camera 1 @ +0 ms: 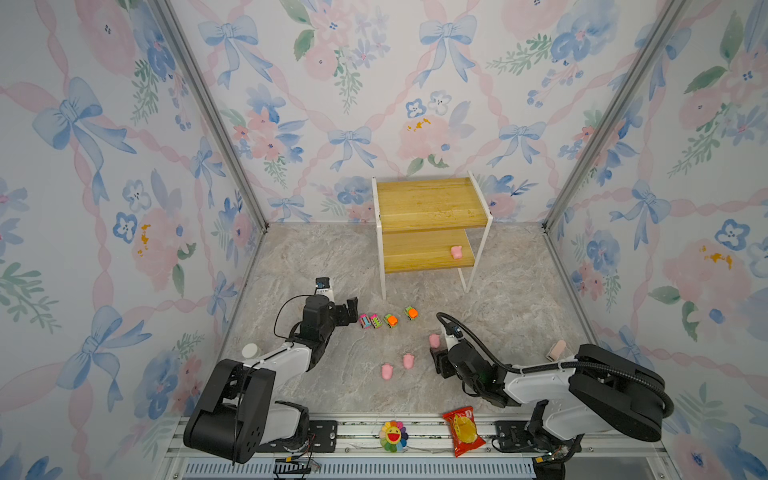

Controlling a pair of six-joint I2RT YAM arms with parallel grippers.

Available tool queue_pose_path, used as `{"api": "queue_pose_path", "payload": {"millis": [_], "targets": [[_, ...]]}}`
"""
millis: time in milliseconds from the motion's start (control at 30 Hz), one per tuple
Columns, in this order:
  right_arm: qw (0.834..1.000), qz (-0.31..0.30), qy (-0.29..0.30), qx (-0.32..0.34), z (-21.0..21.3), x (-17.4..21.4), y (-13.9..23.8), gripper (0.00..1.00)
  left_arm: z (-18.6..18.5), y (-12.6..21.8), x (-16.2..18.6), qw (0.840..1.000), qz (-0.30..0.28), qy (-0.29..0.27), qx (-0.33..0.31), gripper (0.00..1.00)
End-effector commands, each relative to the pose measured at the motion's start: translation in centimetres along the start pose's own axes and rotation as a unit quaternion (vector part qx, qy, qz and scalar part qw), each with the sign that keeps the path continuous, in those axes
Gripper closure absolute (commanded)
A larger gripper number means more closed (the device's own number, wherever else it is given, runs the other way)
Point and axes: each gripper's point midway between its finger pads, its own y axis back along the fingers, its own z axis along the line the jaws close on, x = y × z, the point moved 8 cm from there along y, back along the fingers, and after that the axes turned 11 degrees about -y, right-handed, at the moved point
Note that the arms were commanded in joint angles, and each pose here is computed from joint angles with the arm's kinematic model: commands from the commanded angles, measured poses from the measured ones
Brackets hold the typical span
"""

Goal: Place and organize the plastic toys onto the shelf
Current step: 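Lower the right gripper around the next pink pig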

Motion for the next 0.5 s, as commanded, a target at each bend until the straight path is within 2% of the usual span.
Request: {"api": "queue_pose_path", "payload": {"millis": [0, 333, 467], "targets": [[1.000, -0.016, -0.020, 0.007, -0.3, -0.3, -0.5, 0.32, -0.3, -0.1, 0.1, 1.000, -0.002, -0.008, 0.008, 0.02], [1.000, -0.014, -0.020, 0.012, -0.7, -0.4, -1.6, 0.36, -0.3, -0.2, 0.1, 1.000, 0.001, -0.008, 0.008, 0.02], [1.000, -0.015, -0.021, 0.010, -0.9, -0.4, -1.5, 0.47, -0.3, -0.2, 0.0, 1.000, -0.001, -0.008, 0.008, 0.02]]}}
